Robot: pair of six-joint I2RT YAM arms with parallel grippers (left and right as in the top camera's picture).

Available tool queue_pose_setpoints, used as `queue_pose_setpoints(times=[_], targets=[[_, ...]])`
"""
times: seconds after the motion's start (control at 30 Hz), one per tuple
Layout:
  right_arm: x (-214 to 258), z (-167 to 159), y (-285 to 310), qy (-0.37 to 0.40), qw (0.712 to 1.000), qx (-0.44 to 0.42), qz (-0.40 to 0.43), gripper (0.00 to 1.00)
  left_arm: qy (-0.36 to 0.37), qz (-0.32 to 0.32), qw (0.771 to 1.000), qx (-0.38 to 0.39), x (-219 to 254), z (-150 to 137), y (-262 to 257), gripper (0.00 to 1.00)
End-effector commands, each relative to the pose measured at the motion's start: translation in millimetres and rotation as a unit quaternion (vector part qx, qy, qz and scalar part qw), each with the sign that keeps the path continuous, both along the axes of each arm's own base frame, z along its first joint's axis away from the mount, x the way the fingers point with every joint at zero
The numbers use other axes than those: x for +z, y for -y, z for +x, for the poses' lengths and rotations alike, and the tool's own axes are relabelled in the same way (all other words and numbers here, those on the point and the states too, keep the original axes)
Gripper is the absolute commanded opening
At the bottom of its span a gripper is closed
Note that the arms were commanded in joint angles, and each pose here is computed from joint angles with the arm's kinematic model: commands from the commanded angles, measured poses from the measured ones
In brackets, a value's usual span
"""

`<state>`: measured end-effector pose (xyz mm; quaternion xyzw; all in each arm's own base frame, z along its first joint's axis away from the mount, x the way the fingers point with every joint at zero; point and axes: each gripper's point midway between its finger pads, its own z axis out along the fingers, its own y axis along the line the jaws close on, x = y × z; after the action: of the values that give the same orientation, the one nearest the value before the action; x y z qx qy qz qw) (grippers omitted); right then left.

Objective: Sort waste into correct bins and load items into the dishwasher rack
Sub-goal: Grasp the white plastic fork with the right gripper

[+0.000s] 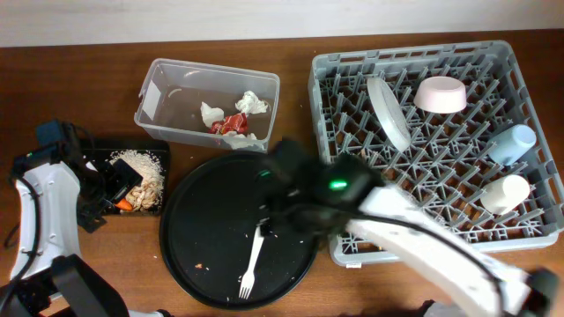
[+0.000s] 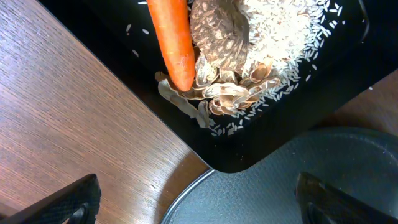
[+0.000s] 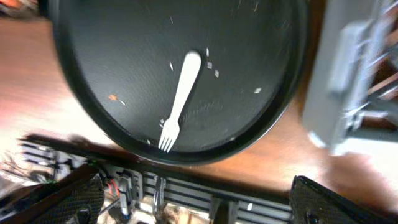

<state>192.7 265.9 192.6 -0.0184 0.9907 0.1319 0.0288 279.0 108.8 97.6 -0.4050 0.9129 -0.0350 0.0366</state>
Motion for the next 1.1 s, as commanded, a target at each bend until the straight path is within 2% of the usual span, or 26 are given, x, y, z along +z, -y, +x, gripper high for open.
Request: queue_pose_setpoints(times=[0.0,0.23,0.4,0.77,0.87,0.97,1.0,1.07], targets=[[-45.9,-8.4,-26.5,-0.034,0.996,-0.060,-0.054,0.99,0.008,0.012,1.000,-0.002,6.5,1.0,-4.3,0.99],[-125.9,-26.0,-80.5,-0.062,0.991,-0.078,-0.089,0.99,0.008,0.012,1.000,-0.002,6.5,1.1,-4.2,0.99],[-164.1,-30.7,-85.4,-0.078,0.985,-0.099,-0.120,0.99,0.008,0.012,1.000,-0.002,6.5,1.1,-4.2,0.99],[-203.8,-37.4,-80.6,-0.094,0.982,-0.098,-0.127,1.00,0.008,0.012,1.000,-0.002,6.5,1.0,-4.3,0.99],[-213.8,-41.2,-72.5,-0.108,0.980,-0.102,-0.130,0.87,0.008,0.012,1.000,-0.002,6.5,1.1,-4.3,0.99],[-214.6,-40.8,-70.1,-0.109,0.980,-0.103,-0.133,0.70,0.009,0.012,1.000,-0.002,6.6,1.8,-4.6,0.99],[-214.6,-40.4,-69.8,-0.108,0.980,-0.102,-0.134,0.68,0.009,0.012,1.000,-0.002,6.6,1.7,-4.6,0.99],[-214.6,-39.6,-69.3,-0.109,0.980,-0.104,-0.134,0.54,0.009,0.012,1.000,-0.002,6.6,1.7,-4.6,0.99]])
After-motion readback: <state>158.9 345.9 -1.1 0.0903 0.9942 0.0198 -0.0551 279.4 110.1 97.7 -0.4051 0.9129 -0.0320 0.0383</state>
